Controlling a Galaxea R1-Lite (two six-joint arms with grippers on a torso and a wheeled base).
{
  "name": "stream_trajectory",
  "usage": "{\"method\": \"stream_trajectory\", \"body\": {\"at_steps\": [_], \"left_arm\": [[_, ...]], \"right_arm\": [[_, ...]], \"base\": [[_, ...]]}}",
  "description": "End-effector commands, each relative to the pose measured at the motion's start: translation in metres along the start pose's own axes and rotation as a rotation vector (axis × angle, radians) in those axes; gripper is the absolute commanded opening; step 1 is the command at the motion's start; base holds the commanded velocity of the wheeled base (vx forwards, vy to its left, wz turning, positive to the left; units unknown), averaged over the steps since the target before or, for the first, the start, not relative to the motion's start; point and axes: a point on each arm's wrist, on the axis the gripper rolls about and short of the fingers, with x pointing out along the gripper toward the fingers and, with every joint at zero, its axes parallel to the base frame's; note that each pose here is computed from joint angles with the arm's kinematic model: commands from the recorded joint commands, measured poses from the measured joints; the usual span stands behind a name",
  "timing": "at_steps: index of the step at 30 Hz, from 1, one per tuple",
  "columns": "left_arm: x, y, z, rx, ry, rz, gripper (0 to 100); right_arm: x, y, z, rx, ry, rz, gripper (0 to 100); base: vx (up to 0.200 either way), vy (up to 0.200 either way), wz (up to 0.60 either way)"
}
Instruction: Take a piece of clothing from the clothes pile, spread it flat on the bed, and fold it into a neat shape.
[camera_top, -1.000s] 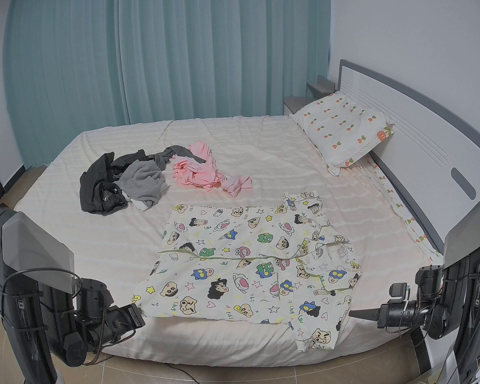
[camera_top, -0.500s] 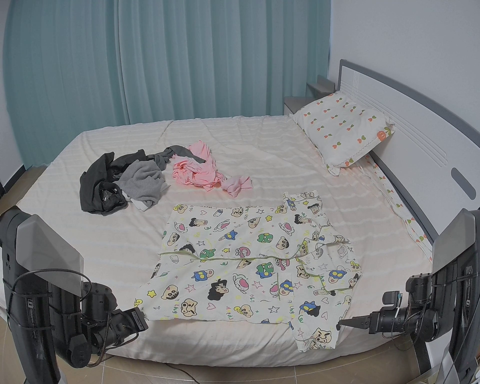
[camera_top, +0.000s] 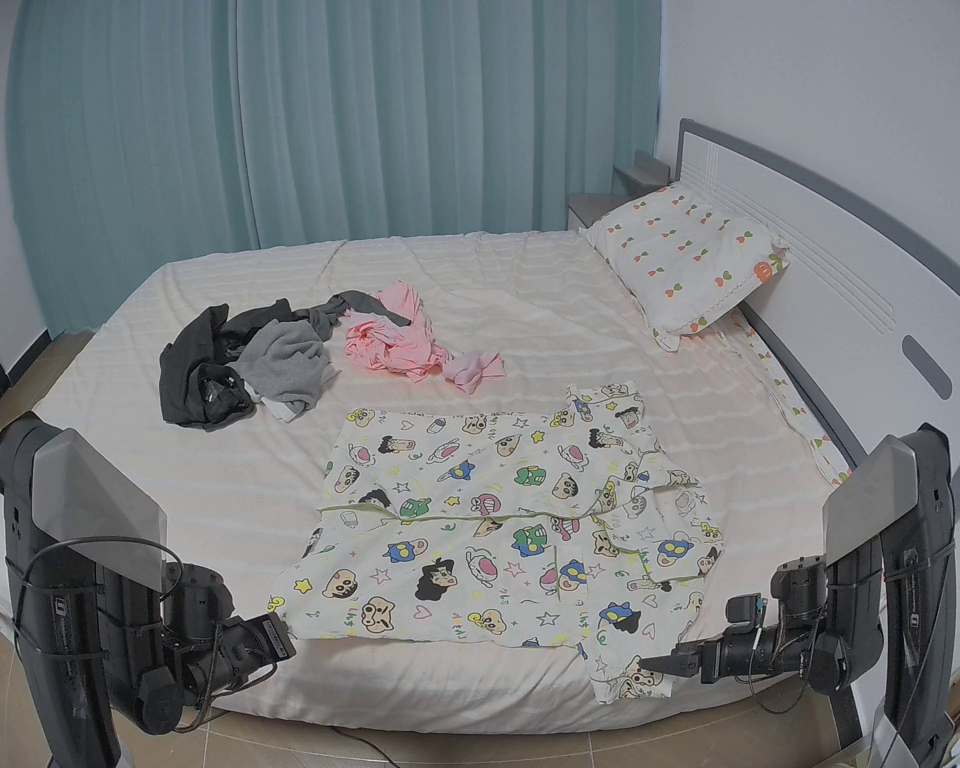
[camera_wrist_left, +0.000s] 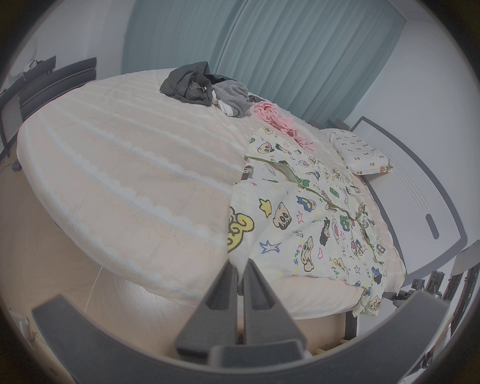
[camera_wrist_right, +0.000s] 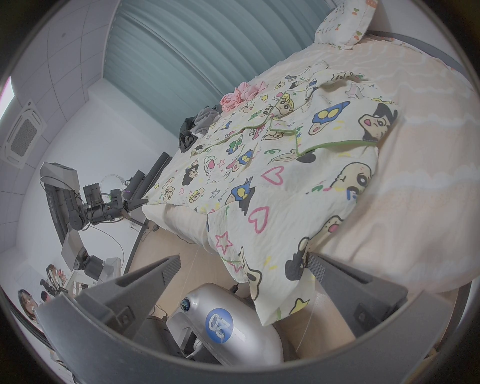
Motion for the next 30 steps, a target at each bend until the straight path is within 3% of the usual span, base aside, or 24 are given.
{"method": "stream_trajectory", "body": {"at_steps": [1, 11, 30], "left_arm": [[0.000, -0.001, 0.002, 0.000, -0.015, -0.011, 0], [-0.001, -0.003, 0.002, 0.004, -0.030, 0.005, 0], [-0.003, -0.006, 0.004, 0.009, -0.044, -0.011, 0]], "right_arm": [[0.001, -0.003, 0.001, -0.001, -0.015, -0.033, 100], [0.000, -0.007, -0.002, 0.011, -0.021, -0.127, 100], [0.019, -0.005, 0.005, -0.043, -0.018, -0.060, 100]], "base": [[0.000, 0.000, 0.00], [0.000, 0.000, 0.00], [0.000, 0.000, 0.00]]}}
